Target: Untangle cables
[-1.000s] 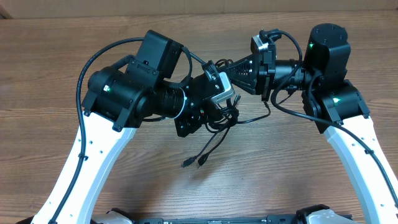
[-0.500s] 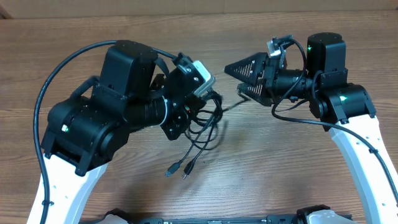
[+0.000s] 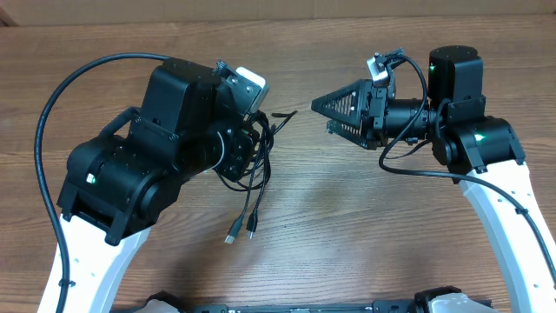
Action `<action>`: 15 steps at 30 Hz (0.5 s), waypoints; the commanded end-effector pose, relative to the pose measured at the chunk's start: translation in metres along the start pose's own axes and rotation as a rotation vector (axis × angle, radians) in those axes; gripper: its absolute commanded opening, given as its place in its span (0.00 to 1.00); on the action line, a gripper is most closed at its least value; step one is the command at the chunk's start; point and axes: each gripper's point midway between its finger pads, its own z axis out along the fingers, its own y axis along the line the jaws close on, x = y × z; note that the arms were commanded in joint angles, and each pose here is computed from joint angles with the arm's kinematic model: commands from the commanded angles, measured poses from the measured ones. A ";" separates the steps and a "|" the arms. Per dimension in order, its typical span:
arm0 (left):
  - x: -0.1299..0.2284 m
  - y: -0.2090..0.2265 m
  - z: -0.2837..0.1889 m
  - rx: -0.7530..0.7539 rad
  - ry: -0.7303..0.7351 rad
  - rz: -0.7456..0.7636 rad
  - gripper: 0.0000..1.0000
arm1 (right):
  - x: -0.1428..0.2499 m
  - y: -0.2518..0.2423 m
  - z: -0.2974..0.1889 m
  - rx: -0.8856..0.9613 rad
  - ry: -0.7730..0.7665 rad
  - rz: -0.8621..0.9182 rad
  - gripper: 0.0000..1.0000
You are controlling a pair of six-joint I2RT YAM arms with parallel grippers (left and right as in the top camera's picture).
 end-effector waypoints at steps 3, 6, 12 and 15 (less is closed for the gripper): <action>-0.017 -0.019 -0.008 0.111 -0.073 -0.026 0.04 | 0.003 0.008 0.001 -0.014 0.013 0.163 1.00; -0.020 -0.026 -0.009 0.157 -0.085 -0.022 0.05 | 0.006 0.009 0.005 -0.011 0.022 0.161 0.94; -0.021 -0.035 -0.010 0.207 -0.090 -0.019 0.04 | 0.007 0.008 0.010 0.010 0.015 0.156 0.80; -0.021 -0.035 -0.010 0.208 -0.087 -0.038 0.04 | 0.008 0.008 0.010 0.010 0.015 0.152 0.89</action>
